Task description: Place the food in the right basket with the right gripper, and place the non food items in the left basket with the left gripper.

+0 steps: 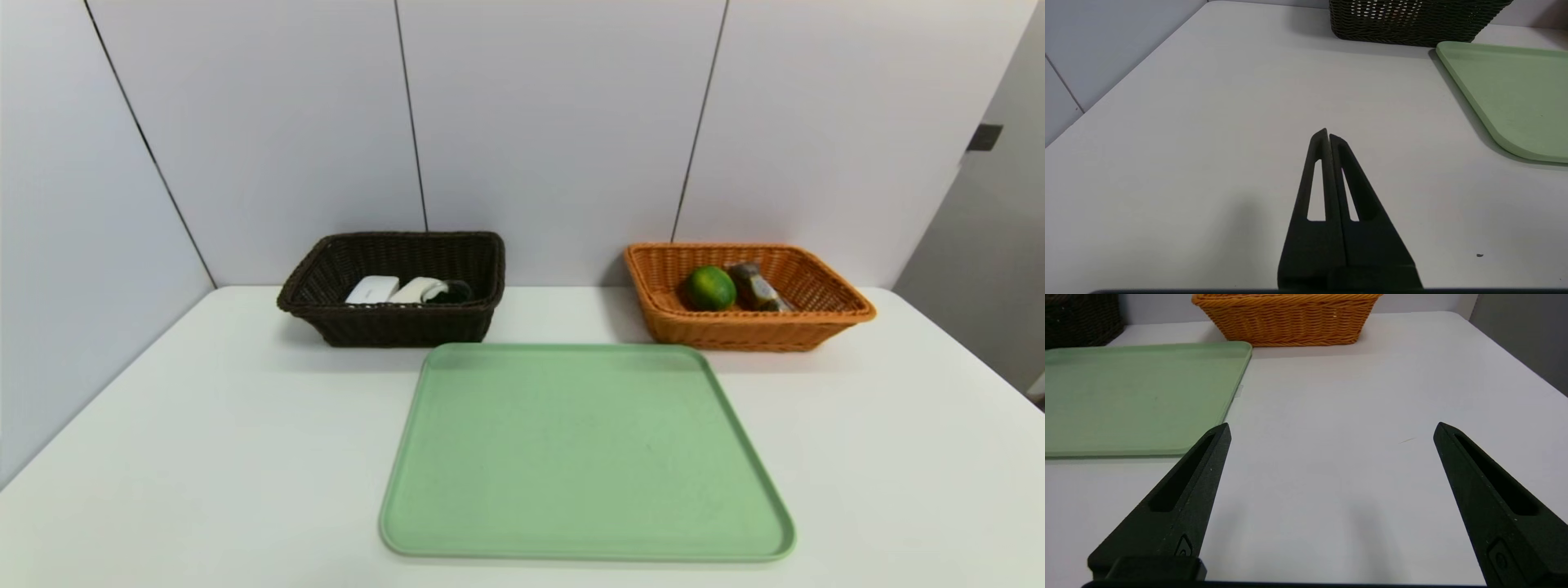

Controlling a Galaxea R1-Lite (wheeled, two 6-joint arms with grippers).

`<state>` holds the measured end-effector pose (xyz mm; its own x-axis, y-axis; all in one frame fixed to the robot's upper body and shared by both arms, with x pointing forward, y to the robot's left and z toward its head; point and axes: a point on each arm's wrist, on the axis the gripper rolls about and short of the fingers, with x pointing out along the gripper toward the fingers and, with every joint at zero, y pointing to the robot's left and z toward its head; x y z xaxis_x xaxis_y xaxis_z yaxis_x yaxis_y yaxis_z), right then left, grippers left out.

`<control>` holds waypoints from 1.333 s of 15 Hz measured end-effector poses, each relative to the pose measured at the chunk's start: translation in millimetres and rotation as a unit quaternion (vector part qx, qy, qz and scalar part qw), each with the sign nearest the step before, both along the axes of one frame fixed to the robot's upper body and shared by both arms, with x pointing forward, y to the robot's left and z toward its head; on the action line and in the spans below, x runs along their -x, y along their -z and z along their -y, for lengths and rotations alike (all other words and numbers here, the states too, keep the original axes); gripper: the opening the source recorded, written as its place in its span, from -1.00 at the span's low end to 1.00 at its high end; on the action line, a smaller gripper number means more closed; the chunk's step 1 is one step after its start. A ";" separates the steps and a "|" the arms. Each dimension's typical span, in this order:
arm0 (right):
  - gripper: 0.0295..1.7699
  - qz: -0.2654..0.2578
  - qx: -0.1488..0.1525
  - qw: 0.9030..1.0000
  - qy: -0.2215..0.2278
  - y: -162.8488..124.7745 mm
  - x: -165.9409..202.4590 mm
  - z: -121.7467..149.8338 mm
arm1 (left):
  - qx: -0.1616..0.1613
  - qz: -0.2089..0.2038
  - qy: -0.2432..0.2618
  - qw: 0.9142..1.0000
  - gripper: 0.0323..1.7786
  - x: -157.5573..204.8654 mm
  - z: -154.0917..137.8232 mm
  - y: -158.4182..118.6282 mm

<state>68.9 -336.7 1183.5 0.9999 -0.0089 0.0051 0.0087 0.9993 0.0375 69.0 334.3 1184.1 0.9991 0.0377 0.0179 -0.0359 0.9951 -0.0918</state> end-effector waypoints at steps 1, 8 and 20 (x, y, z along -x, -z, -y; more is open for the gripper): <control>0.93 0.000 0.000 1.000 0.000 -0.1 0.1 0.0 | 0.000 0.000 0.000 1.000 -0.99 0.0 0.0 0.0; 0.93 0.007 0.005 1.000 -0.001 -0.9 -0.1 0.0 | -0.001 0.000 0.000 1.000 -0.99 0.0 0.0 0.0; 0.93 0.006 0.005 1.000 -0.001 -0.7 -0.2 0.0 | -0.001 0.000 0.000 1.000 -0.99 0.0 0.0 0.0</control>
<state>69.1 -336.7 1184.2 0.9998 -0.0077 0.0168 0.0072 0.9996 0.0274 69.0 334.3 1184.1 0.9992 0.0368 0.0176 -0.0351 0.9953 -0.0903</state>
